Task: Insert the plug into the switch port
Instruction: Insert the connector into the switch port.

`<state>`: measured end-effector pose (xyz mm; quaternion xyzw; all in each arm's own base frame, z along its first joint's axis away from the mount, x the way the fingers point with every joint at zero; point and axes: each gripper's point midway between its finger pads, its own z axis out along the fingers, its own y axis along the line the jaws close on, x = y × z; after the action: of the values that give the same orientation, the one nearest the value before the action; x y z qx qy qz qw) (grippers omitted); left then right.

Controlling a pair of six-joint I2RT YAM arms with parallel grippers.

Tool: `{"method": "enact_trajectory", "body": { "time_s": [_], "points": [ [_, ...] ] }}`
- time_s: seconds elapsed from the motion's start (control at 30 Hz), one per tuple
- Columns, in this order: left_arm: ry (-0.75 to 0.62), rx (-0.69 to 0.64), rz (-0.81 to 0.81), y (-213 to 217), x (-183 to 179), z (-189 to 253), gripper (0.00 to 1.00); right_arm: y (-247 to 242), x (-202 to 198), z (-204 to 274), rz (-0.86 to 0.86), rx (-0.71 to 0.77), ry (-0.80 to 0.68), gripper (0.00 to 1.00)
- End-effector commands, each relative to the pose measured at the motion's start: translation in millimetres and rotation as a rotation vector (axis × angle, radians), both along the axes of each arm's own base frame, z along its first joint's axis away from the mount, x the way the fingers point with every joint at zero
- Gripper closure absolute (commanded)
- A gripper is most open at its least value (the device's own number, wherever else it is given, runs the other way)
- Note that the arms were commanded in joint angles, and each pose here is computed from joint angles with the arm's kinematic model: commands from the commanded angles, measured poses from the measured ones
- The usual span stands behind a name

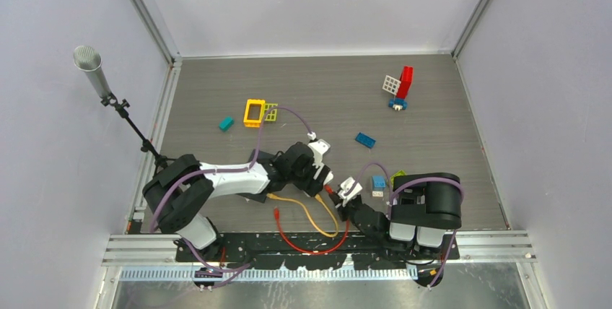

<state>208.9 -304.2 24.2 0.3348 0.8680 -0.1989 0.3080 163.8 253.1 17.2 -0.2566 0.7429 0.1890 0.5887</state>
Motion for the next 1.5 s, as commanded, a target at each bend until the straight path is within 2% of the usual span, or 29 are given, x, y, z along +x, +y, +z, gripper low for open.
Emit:
{"method": "enact_trajectory", "body": {
  "time_s": [0.0, 0.6, 0.87, 1.03, 1.27, 1.47],
  "points": [
    [0.15, 0.154, 0.017, 32, -30, -44, 0.53, 0, -6, -1, 0.019, 0.033, 0.035, 1.0],
    [0.147, 0.135, 0.104, 46, -17, -44, 0.56, -1, -15, -7, 0.034, 0.038, 0.095, 1.0],
    [0.148, 0.126, 0.102, 46, -18, -43, 0.57, -1, -12, -10, 0.03, -0.035, 0.085, 1.0],
    [0.18, 0.053, -0.029, 21, -34, -37, 0.57, -1, 2, -4, -0.022, -0.087, 0.013, 1.0],
    [0.242, 0.051, -0.195, -5, -67, -46, 0.59, 13, 23, 1, 0.015, -0.056, -0.023, 1.0],
    [0.279, 0.028, -0.257, -12, -83, -46, 0.61, 11, 49, 17, 0.011, -0.013, -0.046, 0.99]
  ]
}}
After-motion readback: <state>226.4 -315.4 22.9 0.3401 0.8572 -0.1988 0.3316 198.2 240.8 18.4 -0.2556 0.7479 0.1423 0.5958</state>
